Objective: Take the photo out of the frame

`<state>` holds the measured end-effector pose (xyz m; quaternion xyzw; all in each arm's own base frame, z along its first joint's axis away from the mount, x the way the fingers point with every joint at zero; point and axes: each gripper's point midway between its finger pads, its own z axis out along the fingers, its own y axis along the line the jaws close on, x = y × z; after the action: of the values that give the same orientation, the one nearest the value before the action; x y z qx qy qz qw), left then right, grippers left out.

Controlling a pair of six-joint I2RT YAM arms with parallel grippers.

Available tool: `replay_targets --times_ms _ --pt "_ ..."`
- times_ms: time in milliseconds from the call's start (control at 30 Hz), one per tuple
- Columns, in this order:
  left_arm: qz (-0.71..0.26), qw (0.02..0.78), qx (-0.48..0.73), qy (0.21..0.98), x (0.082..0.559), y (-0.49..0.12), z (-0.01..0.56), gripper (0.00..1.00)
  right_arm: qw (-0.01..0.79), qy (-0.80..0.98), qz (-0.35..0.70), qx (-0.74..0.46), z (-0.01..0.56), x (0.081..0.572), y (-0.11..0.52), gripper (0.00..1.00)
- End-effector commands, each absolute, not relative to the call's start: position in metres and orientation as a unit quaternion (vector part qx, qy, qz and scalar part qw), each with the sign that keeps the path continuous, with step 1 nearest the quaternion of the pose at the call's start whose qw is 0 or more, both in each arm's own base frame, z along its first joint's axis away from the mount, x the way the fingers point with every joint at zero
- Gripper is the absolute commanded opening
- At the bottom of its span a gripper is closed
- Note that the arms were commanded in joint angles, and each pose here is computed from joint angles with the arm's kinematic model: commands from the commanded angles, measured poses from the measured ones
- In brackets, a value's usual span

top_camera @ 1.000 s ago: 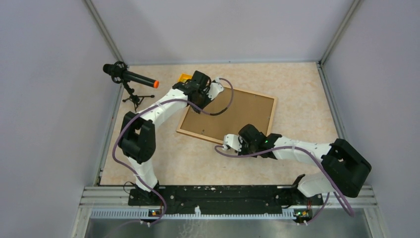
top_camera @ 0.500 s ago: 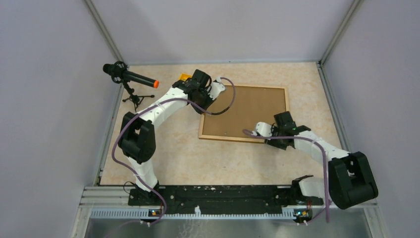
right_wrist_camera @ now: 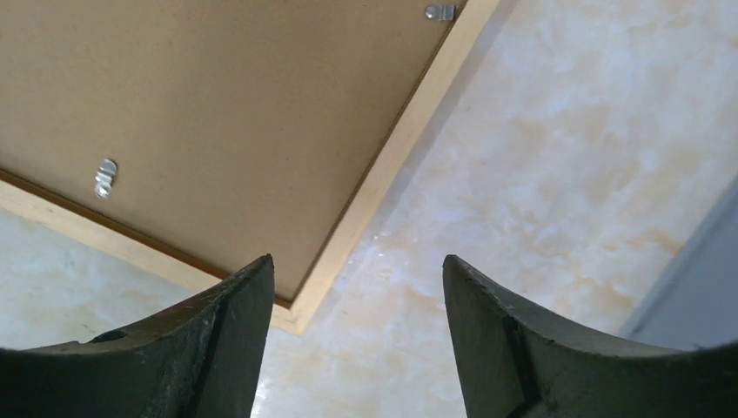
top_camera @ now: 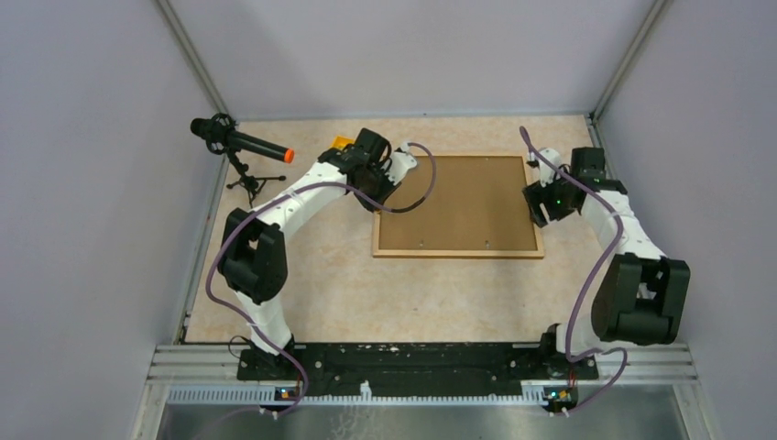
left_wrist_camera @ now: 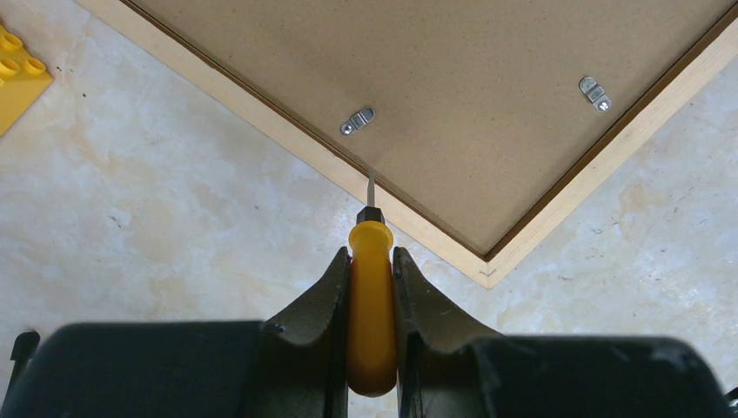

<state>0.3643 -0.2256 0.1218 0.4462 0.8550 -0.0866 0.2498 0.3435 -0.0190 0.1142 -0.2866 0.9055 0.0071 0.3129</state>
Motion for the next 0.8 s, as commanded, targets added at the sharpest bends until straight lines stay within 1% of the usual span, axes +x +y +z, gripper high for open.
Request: replay_targets --times_ms 0,67,233,267,500,567,700,767 --pt "-0.104 0.297 0.438 0.842 0.369 -0.234 0.159 0.00 0.302 0.938 0.053 -0.161 0.100 0.351 -0.012 0.69" --pt "-0.104 0.299 0.438 0.842 0.369 -0.234 0.160 0.00 0.299 0.943 0.058 -0.132 0.095 0.358 -0.020 0.66" --pt "-0.106 0.301 0.435 0.842 0.366 -0.233 0.162 0.00 0.274 0.955 0.081 -0.081 0.072 0.366 -0.041 0.54" --pt "-0.107 0.302 0.434 0.842 0.366 -0.233 0.162 0.00 0.268 0.956 0.089 -0.078 0.067 0.366 -0.041 0.53" --pt "-0.109 0.304 0.432 0.842 0.366 -0.234 0.162 0.00 0.256 0.958 0.114 -0.064 0.048 0.367 -0.035 0.52" --pt "-0.109 0.304 0.431 0.842 0.366 -0.234 0.162 0.00 0.258 0.958 0.115 -0.057 0.047 0.369 -0.035 0.53" --pt "-0.112 0.304 0.432 0.842 0.367 -0.236 0.162 0.00 0.259 0.959 0.102 -0.050 0.041 0.376 -0.035 0.55" --pt "-0.113 0.303 0.431 0.842 0.367 -0.236 0.161 0.00 0.249 0.963 0.093 -0.049 0.032 0.377 -0.035 0.52"
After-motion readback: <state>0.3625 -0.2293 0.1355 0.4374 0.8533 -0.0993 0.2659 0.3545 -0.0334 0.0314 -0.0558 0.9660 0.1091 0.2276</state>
